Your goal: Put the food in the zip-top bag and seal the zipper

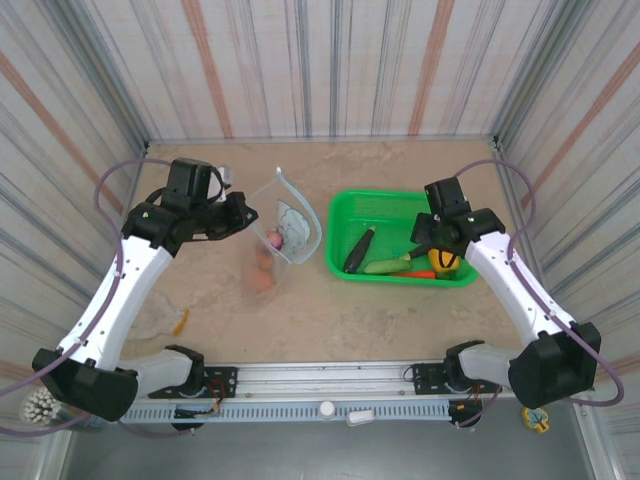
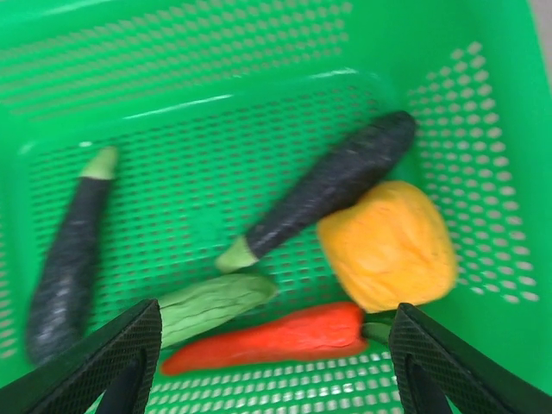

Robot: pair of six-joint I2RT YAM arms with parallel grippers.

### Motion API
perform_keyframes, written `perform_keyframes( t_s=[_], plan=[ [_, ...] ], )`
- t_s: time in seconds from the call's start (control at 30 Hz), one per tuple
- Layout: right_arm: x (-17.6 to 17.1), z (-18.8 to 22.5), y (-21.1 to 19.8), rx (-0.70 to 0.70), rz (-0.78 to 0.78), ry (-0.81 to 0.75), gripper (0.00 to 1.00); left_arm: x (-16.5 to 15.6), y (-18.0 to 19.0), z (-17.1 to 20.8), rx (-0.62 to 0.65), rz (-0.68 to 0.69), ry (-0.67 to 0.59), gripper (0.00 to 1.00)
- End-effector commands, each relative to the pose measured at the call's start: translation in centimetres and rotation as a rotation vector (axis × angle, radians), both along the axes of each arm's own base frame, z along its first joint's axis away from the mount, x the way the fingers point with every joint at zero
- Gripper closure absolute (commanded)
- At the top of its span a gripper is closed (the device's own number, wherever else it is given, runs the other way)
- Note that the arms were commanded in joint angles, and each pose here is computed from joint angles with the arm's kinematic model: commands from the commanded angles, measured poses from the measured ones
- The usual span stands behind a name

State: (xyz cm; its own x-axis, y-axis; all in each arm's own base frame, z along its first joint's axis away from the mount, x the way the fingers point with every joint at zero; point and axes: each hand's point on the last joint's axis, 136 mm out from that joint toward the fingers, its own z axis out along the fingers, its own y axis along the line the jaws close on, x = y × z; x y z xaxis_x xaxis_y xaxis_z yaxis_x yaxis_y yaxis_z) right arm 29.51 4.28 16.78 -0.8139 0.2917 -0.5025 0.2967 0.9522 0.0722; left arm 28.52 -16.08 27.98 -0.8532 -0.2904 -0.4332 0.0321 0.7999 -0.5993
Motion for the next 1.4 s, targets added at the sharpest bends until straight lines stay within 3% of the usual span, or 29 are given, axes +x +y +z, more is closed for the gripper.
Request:
perform_keyframes(
  t_s=[0.0,0.37,0.6,0.8,1.0,1.37],
  plan=[
    [-0.1,-2.8,-2.4,-0.048,-0.069,0.074,0.27,-0.4,0.0,0.8,0.006,-0.04,-0.035,1.0],
    [0.9,-8.2,-4.2,-0.066,-0.148,0.189,0.16,-0.9,0.2,0.2,0.023,-0.057,-0.043,1.0],
    [1.4,-10.7,-4.9,-0.076,-0.172,0.246,0.14,-0.9,0.2,0.1,0.023,-0.059,-0.044,1.0],
    [1.8,-12.0,-4.4,-0.036,-0.17,0.263,0.24,-0.9,0.1,0.1,0.016,-0.057,-0.037,1.0],
    [2.1,-10.8,-4.3,-0.023,-0.172,0.22,0.43,-0.9,0.2,0.3,0.015,-0.049,-0.039,1.0],
    [2.4,-4.7,-3.7,0.02,-0.157,0.072,0.44,-0.5,0.2,0.7,0.018,-0.038,-0.042,1.0]
  ],
)
